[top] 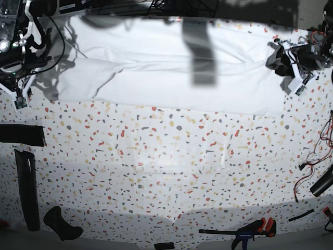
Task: Fold the T-shirt properly
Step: 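Drag the strip ends with both grippers to straighten the strip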
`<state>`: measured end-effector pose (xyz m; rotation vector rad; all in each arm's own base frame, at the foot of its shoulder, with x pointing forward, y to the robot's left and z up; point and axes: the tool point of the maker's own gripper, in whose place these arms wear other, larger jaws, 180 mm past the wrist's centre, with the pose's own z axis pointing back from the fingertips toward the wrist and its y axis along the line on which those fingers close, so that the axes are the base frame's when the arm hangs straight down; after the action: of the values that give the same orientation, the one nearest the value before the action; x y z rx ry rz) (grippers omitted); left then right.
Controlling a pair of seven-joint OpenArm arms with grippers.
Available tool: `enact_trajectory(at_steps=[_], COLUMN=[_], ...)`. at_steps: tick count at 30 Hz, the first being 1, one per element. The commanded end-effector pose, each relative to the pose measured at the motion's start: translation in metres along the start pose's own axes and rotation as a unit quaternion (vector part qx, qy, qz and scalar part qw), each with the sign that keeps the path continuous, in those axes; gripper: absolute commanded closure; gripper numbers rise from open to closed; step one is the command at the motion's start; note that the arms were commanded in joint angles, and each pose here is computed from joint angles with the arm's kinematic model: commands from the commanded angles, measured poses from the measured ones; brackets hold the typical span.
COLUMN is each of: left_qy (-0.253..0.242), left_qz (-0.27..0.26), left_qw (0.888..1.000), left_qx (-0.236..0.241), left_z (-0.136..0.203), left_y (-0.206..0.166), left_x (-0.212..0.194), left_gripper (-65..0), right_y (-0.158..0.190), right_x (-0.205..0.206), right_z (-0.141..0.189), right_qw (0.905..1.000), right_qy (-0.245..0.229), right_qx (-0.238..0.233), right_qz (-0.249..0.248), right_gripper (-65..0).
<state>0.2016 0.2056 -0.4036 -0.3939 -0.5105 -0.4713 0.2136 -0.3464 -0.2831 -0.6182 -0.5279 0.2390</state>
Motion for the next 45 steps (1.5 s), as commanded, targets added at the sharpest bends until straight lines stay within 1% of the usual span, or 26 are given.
enact_trajectory(at_steps=[1,2,3,4,5,7,9,10,12,15,19,22,25,29,31,33,37,41,45], left_qy=[-0.013,-0.013,-0.013,-0.013,-0.013,-0.013,-0.013,-0.013,-0.014,-0.016,-0.022,-0.018,-0.016,-0.008,0.000,0.002,0.019,0.014,0.007], left_qz=[-0.012,-0.012,-0.012,-0.012,-0.012,-0.012,-0.012,-0.012,-0.012,-0.011,-0.011,-0.007,-0.002,-0.002,-0.009,-0.028,-0.038,-0.046,-0.038], left_qw=[1.000,1.000,1.000,1.000,1.000,1.000,1.000,1.000,1.000,1.000,1.000,1.000,1.000,1.000,1.000,0.999,0.994,0.992,0.992], left_qx=[0.002,0.002,0.002,0.002,0.002,0.002,0.002,0.002,0.002,0.002,0.002,-0.001,-0.004,0.004,0.017,0.039,0.104,0.115,0.117], left_z=[0.006,0.006,0.006,0.006,0.006,0.006,0.006,0.006,0.006,0.006,0.006,0.003,-0.003,-0.018,-0.024,-0.026,-0.019,-0.012,-0.015], left_y=[0.003,0.003,0.003,0.003,0.003,0.003,0.003,0.003,0.003,0.003,0.003,-0.001,-0.006,-0.015,-0.016,-0.009,0.020,0.029,0.035], left_x=[0.010,0.010,0.010,0.010,0.010,0.010,0.010,0.010,0.010,0.011,0.013,0.011,0.008,0.001,-0.002,-0.001,0.001,0.006,0.007], left_gripper=[-22.4,-22.4,-22.4,-22.4,-22.4,-22.4,-22.4,-22.4,-22.4,-22.4,-22.4,-22.4,-22.4,-22.4,-22.4,-22.4,-22.4,-22.4,-22.3], right_y=[-0.015,-0.018,-0.017,-0.011,-0.003,0.015,0.032,0.038,0.046,0.063,0.094,0.114,0.125,0.133,0.136,0.137,0.134,0.127,0.113], right_x=[0.011,0.018,0.027,0.038,0.051,0.073,0.082,0.082,0.076,0.066,0.050,0.034,0.017,-0.002,-0.008,-0.010,-0.002,0.016,0.048], right_z=[0.004,0.005,0.005,0.006,0.009,0.017,0.023,0.025,0.024,0.021,0.010,-0.001,-0.015,-0.029,-0.033,-0.035,-0.036,-0.038,-0.040], right_qw=[0.9993,0.9984,0.9971,0.9951,0.9908,0.9769,0.9660,0.9639,0.9647,0.9641,0.9583,0.9542,0.9519,0.9500,0.9490,0.9485,0.9484,0.9478,0.9460], right_qy=[-0.022,-0.039,-0.061,-0.087,-0.119,-0.178,-0.199,-0.199,-0.186,-0.164,-0.140,-0.113,-0.083,-0.050,-0.040,-0.037,-0.048,-0.070,-0.106], right_qx=[-0.029,-0.034,-0.028,-0.007,0.020,0.078,0.131,0.148,0.161,0.183,0.227,0.256,0.268,0.277,0.280,0.281,0.278,0.272,0.262], right_qz=[-0.007,-0.021,-0.035,-0.047,-0.060,-0.088,-0.101,-0.097,-0.093,-0.100,-0.103,-0.107,-0.123,-0.135,-0.140,-0.142,-0.145,-0.150,-0.158], right_gripper=[-21.0,-21.0,-21.0,-21.0,-21.0,-21.0,-21.0,-21.0,-21.0,-21.0,-21.0,-21.0,-21.0,-21.0,-21.0,-21.0,-21.0,-21.0,-21.0])
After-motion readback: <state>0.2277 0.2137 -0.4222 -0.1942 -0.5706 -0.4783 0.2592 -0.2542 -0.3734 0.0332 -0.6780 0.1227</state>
